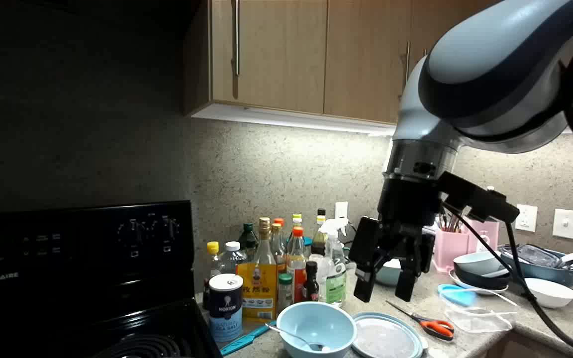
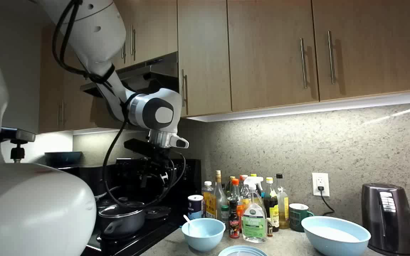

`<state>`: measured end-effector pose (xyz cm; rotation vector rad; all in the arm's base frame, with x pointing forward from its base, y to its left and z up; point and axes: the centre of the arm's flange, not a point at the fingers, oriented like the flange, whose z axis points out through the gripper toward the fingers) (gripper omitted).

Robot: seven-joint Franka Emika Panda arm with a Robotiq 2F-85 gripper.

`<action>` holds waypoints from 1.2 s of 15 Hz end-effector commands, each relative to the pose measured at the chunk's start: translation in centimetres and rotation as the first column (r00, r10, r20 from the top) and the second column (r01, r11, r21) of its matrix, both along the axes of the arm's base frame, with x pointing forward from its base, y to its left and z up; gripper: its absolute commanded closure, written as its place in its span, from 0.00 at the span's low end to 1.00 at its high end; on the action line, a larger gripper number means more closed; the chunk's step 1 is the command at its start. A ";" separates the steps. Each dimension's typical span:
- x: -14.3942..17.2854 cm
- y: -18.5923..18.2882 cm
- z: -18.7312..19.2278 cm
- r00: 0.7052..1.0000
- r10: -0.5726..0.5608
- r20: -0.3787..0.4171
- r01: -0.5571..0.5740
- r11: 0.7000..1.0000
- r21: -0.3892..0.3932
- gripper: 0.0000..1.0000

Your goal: Put the pair of scissors onto the lid on the left

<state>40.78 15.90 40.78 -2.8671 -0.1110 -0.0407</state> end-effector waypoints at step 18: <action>2.9 -3.4 -0.8 0.994 -0.106 -0.024 0.107 0.994 0.021 0.00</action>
